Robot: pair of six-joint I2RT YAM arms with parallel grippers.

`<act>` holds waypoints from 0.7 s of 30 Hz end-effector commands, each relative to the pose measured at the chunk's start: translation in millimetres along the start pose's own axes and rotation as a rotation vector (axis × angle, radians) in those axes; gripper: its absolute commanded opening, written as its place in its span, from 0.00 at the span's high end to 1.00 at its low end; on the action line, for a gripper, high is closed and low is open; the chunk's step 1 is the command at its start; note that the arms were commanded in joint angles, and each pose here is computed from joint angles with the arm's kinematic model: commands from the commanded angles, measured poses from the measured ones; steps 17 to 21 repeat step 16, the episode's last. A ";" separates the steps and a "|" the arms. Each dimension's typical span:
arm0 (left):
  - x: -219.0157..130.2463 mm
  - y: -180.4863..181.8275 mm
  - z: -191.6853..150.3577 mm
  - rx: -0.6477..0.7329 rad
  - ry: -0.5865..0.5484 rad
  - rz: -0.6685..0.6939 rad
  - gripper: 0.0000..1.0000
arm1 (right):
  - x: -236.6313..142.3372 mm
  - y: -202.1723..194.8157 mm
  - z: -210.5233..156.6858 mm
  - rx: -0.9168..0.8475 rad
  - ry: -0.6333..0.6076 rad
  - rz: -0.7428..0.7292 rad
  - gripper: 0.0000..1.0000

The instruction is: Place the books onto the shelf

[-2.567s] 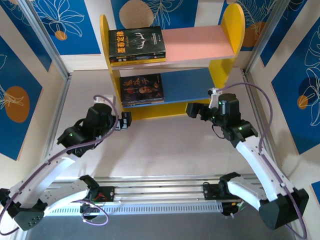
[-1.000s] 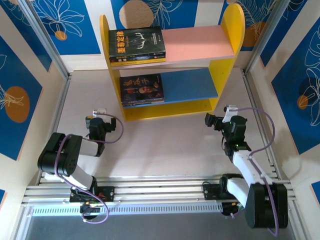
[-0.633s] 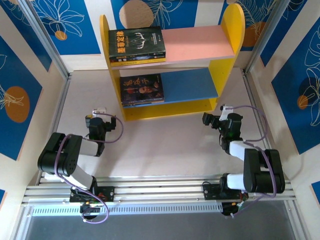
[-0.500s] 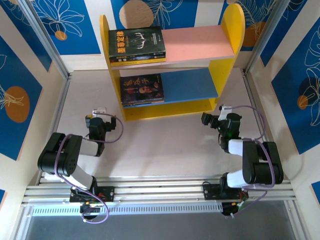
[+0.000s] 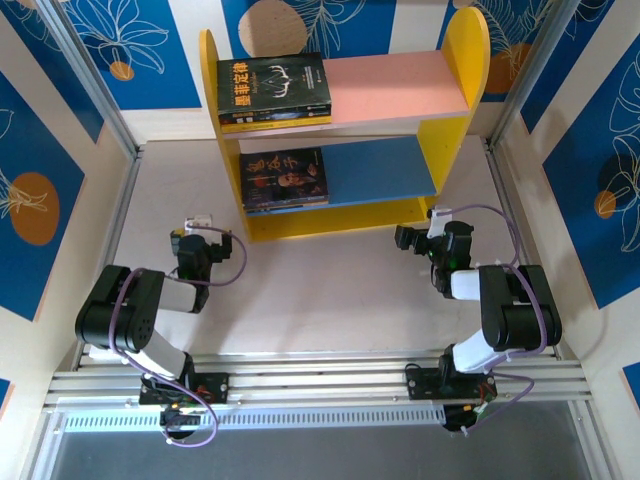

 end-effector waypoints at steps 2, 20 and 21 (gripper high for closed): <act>2.3 2.1 10.4 -0.011 -0.045 -0.002 0.00 | 2.0 -0.5 12.8 -0.035 -0.044 -0.010 0.01; 2.2 2.1 10.7 -0.011 -0.046 -0.003 0.00 | 1.9 -0.5 12.7 -0.036 -0.043 -0.009 0.01; 2.2 2.1 10.7 -0.011 -0.046 -0.003 0.00 | 1.9 -0.5 12.7 -0.036 -0.043 -0.009 0.01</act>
Point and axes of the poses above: each hand's point on the last joint's axis, 136 mm out from that joint toward the fingers, its own x axis out along the fingers, its own y axis along the line the jaws close on, z = x × y, the point moved 7 cm from there along -x, back along the fingers, and after that the axes turned 5 degrees about -x, right-handed, at the moved point
